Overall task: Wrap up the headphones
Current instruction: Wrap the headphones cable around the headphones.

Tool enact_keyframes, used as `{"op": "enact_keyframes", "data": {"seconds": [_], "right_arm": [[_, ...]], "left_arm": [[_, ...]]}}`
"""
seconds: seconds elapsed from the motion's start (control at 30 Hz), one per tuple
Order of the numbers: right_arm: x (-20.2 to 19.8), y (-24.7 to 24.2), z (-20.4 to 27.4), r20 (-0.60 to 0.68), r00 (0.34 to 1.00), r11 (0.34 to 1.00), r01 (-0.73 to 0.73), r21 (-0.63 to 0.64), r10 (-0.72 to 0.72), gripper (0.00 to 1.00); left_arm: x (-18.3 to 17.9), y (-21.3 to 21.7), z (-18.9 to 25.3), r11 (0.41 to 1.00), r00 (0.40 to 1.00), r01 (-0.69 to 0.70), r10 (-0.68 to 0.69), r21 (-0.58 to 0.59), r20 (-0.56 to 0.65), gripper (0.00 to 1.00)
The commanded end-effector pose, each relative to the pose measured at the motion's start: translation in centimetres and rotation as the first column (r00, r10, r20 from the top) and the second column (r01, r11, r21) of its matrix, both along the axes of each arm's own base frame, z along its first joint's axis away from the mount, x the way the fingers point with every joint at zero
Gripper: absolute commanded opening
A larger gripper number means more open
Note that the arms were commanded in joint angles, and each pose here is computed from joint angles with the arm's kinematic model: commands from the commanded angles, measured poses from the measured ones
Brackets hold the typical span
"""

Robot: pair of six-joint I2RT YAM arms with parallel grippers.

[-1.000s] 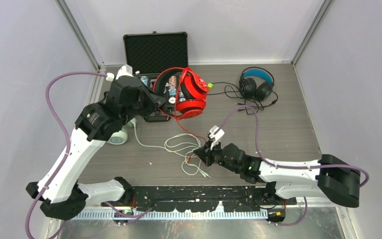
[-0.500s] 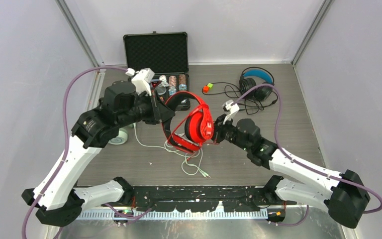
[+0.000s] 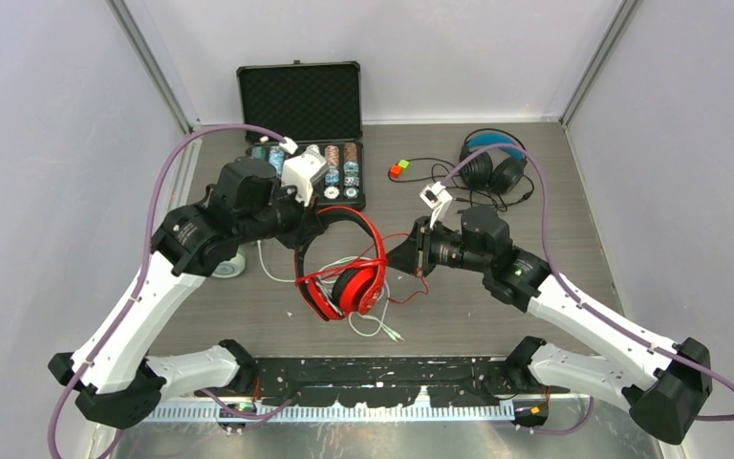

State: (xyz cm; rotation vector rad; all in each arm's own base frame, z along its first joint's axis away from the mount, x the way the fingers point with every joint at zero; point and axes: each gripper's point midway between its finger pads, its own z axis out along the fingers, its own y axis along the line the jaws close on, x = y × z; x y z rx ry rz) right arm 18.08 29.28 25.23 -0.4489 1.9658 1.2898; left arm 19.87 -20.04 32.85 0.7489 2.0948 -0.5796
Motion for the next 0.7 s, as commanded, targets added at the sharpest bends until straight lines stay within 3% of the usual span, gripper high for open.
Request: {"op": "enact_keyframes", "data": {"seconds": [0.0,0.1,0.27,0.57,0.67], "right_arm": [[-2.3,0.4,3.4,-0.066,0.992,0.993,-0.099,0.067,0.104,0.0],[-3.2,0.5,3.4,-0.119,0.983,0.989,-0.133,0.059,0.139,0.0],[-3.9,0.7,2.8,-0.181,0.968,0.984,-0.165,0.061,0.174,0.0],[-4.3,1.6,3.9,-0.229,0.948,0.971,-0.195,0.135,0.222,0.01],[-4.0,2.0,5.0,-0.234,0.947,0.968,-0.18,0.173,0.218,0.05]], "left_arm": [[2.7,1.2,0.9,0.993,0.98,0.003,-0.026,0.116,0.197,0.0],[3.5,1.4,0.6,0.986,0.972,0.006,-0.045,0.164,0.23,0.0],[5.8,3.3,-0.2,0.957,0.963,-0.122,0.049,0.263,0.267,0.0],[7.4,4.7,-0.7,0.929,0.933,-0.255,0.164,0.268,0.319,0.0],[7.5,5.2,-1.1,0.916,0.929,-0.283,0.188,0.284,0.319,0.0]]}}
